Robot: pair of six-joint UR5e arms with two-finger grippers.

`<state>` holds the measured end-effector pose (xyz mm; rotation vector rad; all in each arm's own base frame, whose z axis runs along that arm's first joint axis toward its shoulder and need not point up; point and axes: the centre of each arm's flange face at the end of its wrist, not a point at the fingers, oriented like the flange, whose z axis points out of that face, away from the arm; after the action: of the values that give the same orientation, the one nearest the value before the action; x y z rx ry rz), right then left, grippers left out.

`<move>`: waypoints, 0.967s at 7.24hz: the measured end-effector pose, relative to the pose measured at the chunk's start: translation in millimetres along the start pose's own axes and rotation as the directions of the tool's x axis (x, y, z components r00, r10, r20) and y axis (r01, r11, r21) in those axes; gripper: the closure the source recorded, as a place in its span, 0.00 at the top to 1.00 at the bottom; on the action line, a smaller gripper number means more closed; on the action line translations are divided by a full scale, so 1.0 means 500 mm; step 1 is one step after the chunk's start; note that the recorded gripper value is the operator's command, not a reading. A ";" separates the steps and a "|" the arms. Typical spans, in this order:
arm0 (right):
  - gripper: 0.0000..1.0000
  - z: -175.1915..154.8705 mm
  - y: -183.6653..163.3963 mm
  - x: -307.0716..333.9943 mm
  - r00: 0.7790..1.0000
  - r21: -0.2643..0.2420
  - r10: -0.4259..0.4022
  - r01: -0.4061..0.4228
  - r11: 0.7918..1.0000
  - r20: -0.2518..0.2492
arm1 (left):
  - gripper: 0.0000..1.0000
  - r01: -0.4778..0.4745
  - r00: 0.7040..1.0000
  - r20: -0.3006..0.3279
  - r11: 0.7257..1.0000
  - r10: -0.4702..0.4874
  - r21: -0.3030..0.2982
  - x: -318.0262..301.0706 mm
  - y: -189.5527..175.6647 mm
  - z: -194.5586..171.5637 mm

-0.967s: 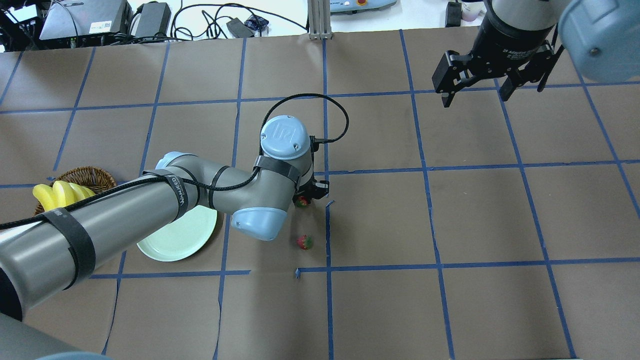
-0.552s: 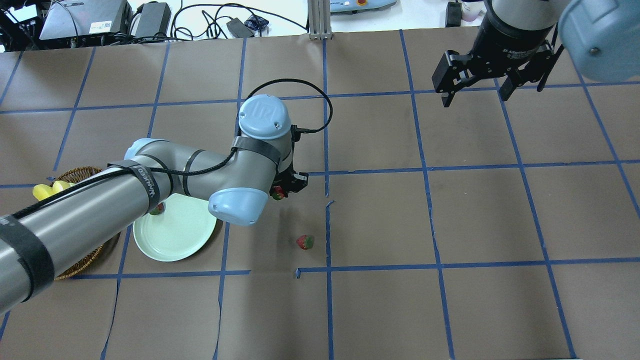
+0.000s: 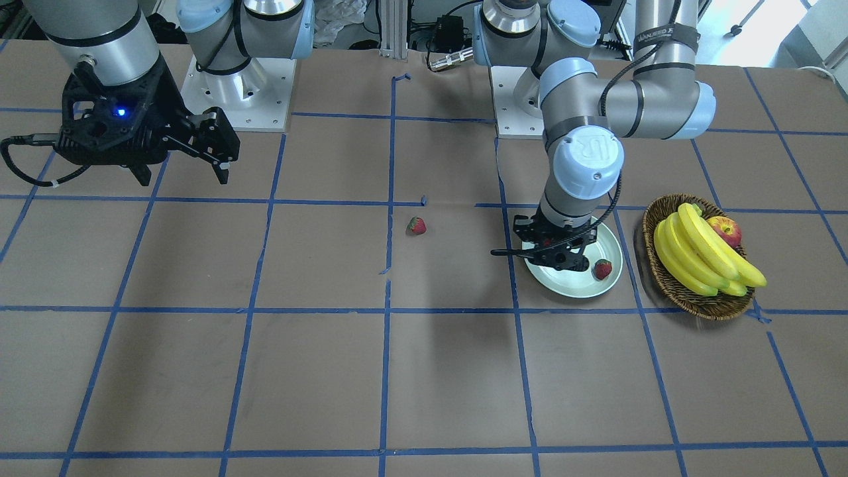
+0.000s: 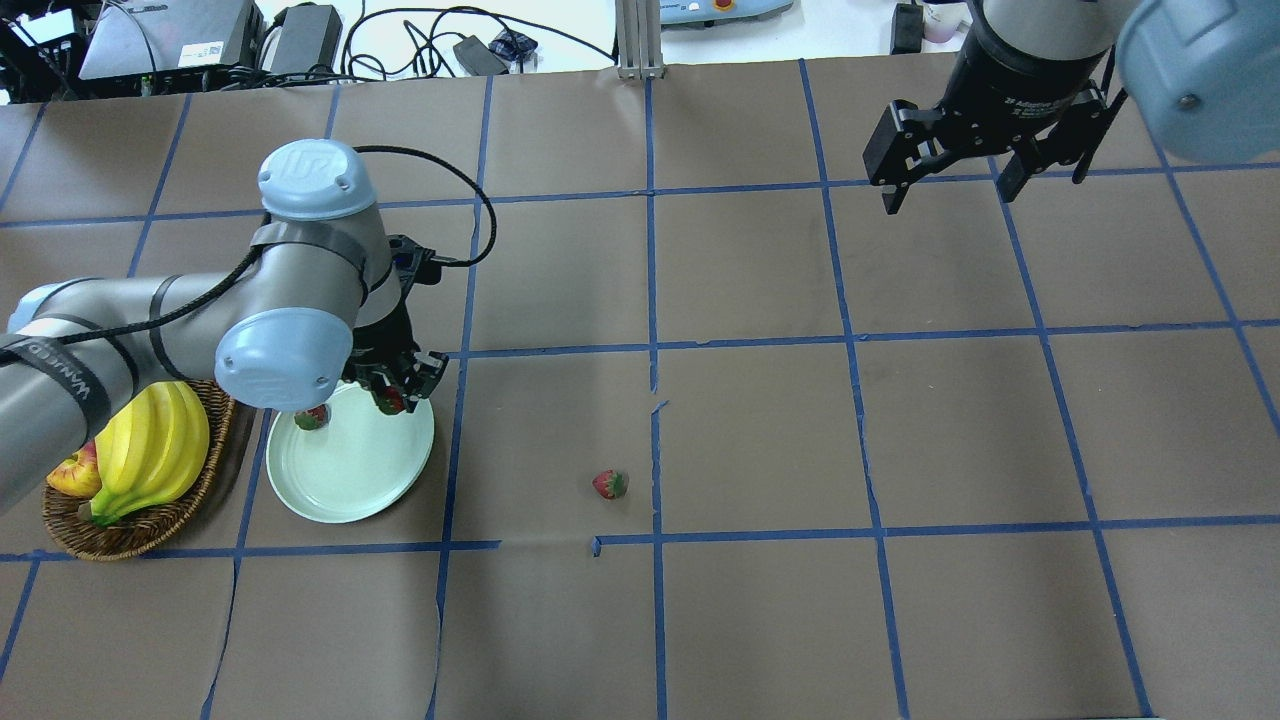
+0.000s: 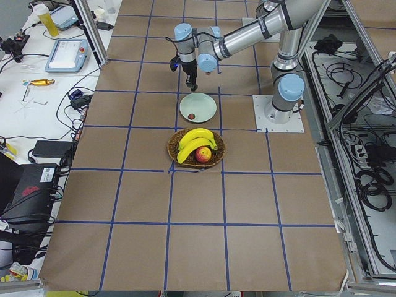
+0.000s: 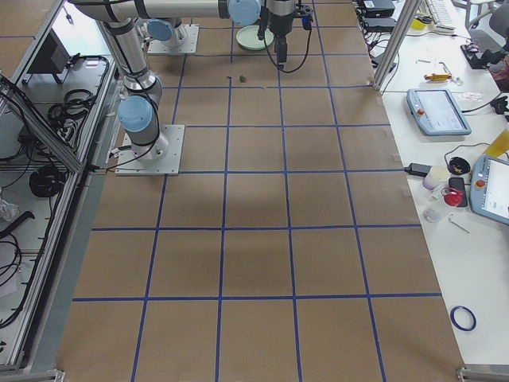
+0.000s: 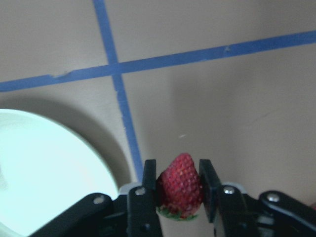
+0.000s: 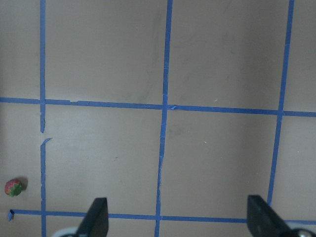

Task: Collect all strawberries into plate
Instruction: 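Lower the second strawberry onto the green plate and release it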

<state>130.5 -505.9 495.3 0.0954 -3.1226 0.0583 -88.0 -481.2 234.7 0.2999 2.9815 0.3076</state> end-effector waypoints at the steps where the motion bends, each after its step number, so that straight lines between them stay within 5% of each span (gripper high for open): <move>1: 1.00 0.000 0.000 0.000 1.000 0.000 0.000 0.000 1.000 0.000 | 1.00 0.009 1.000 0.002 1.000 -0.009 -0.023 -0.049 0.025 0.045; 4: 1.00 0.000 0.000 0.000 1.000 0.000 0.000 0.000 1.000 -0.001 | 1.00 0.029 1.000 -0.011 0.998 -0.029 0.058 -0.024 0.032 0.063; 7: 1.00 0.000 0.000 0.000 1.000 0.000 0.000 0.000 1.000 -0.001 | 1.00 0.134 0.991 -0.044 0.974 -0.128 0.181 0.237 0.012 -0.031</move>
<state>130.3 -505.9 495.1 0.0952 -3.1215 0.0578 -204.4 -453.8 238.4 0.1153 3.0479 0.0226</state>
